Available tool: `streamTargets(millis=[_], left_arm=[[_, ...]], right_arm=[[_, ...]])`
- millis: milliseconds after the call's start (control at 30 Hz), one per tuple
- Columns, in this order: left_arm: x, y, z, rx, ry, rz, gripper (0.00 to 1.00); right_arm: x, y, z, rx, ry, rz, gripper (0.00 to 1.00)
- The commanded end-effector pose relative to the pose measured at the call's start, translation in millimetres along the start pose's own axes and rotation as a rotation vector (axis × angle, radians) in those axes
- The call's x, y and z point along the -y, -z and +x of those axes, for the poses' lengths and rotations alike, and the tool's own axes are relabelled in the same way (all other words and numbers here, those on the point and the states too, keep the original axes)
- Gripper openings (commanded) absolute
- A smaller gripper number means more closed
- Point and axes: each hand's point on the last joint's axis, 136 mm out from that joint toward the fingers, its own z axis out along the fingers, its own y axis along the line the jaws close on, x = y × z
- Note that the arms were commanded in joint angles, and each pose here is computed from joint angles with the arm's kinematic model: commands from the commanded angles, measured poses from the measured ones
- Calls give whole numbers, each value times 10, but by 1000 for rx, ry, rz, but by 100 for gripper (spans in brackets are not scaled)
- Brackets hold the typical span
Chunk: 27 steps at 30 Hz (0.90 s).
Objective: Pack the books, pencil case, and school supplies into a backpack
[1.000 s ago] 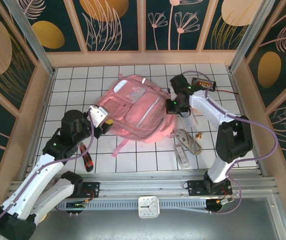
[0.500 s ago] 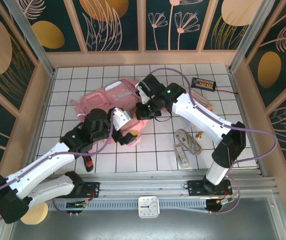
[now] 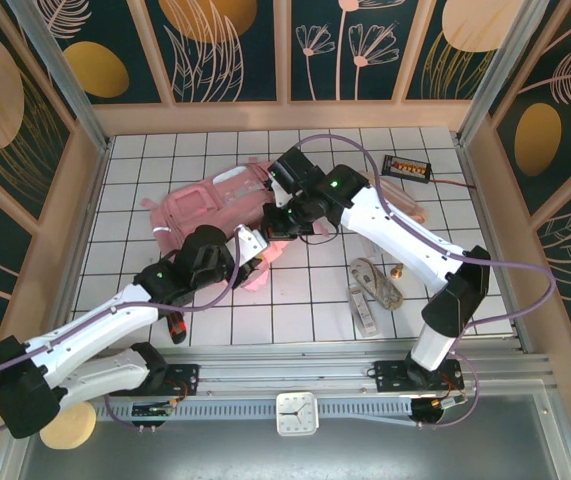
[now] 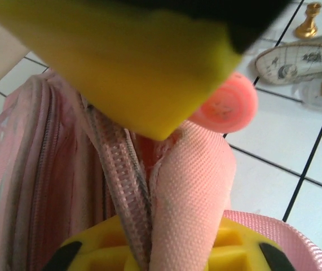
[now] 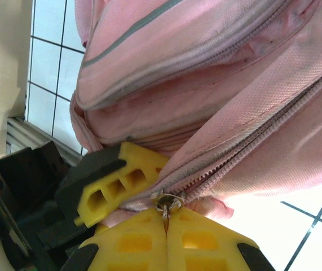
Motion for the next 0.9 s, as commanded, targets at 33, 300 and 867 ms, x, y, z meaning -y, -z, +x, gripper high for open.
streamTargets(millis=[33,300,867], left_arm=[[-131,186,81,-47,-62,-58,0],[-414,539,207,-107,-115,-181,0],[-349,759,-435,59,-111,-91,0]], right_arm=[[251,178,39,12,94,3,0],[1323,294,-167,48,65,170,0],[1667,-381,-1261,208,74,47,67]])
